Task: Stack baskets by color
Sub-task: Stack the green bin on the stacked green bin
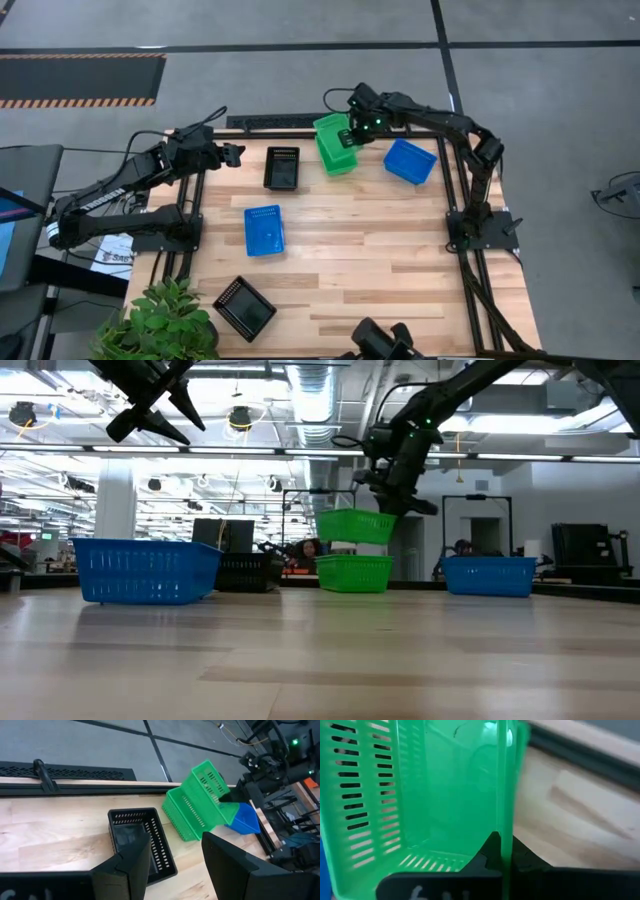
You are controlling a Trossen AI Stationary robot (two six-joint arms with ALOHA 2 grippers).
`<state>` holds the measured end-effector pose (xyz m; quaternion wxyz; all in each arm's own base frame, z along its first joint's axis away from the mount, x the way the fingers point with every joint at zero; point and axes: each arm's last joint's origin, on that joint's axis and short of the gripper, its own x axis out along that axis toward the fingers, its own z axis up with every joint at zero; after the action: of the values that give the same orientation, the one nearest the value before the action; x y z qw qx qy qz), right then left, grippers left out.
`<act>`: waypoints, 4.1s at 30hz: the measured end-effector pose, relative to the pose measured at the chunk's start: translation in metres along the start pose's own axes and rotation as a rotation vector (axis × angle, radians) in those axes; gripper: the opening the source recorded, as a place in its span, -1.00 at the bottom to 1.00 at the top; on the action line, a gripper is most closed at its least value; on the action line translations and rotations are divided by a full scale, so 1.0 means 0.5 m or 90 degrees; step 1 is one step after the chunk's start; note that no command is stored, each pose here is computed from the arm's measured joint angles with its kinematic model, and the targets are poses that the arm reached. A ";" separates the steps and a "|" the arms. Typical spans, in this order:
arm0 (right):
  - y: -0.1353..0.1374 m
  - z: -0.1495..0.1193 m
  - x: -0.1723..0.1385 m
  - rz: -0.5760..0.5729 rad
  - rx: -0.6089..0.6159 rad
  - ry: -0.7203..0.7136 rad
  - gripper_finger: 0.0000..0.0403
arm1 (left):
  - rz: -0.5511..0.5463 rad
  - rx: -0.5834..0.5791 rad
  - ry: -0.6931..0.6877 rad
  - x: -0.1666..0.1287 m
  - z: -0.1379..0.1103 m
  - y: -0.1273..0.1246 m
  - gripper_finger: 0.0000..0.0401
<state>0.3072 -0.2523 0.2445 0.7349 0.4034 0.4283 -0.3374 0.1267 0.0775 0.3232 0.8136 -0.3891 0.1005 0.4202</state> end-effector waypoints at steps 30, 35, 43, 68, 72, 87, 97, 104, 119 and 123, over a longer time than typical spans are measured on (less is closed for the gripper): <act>0.033 -0.018 0.032 -0.037 0.013 -0.004 -0.96 | 0.000 0.000 0.000 0.000 0.000 0.000 -0.18; 0.037 -0.019 0.033 -0.046 0.025 -0.010 -0.90 | 0.000 0.000 0.001 0.000 0.000 0.000 -0.18; 0.050 -0.027 0.034 -0.054 0.028 -0.014 -0.91 | 0.000 0.003 0.001 0.000 0.000 0.000 -0.18; 0.056 -0.036 0.035 -0.104 0.044 -0.032 -0.85 | -0.001 0.003 0.001 0.000 0.000 0.000 -0.18; 0.056 -0.036 0.035 -0.104 0.044 -0.032 -0.77 | 0.000 0.003 0.001 0.000 0.000 0.000 -0.18; 0.087 -0.054 0.039 -0.090 0.017 -0.029 -0.68 | -0.001 0.019 0.002 0.000 0.000 0.000 -0.18; 0.089 -0.052 0.039 -0.084 0.014 -0.035 -0.94 | -0.002 0.019 0.002 0.000 0.000 0.000 -0.18; 0.089 -0.052 0.039 -0.082 0.011 -0.033 -0.75 | -0.002 0.019 0.003 0.000 0.000 0.000 -0.18; 0.089 -0.051 0.039 -0.080 -0.026 -0.032 -0.48 | -0.002 0.020 0.003 0.000 0.000 0.000 -0.18; 0.088 -0.048 0.039 -0.061 -0.044 -0.028 -0.26 | -0.002 0.020 0.003 0.000 0.000 0.000 -0.18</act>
<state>0.3436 -0.2146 0.2331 0.7408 0.3491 0.4422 -0.3658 0.1268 0.0774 0.3230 0.8199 -0.3775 0.1082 0.4166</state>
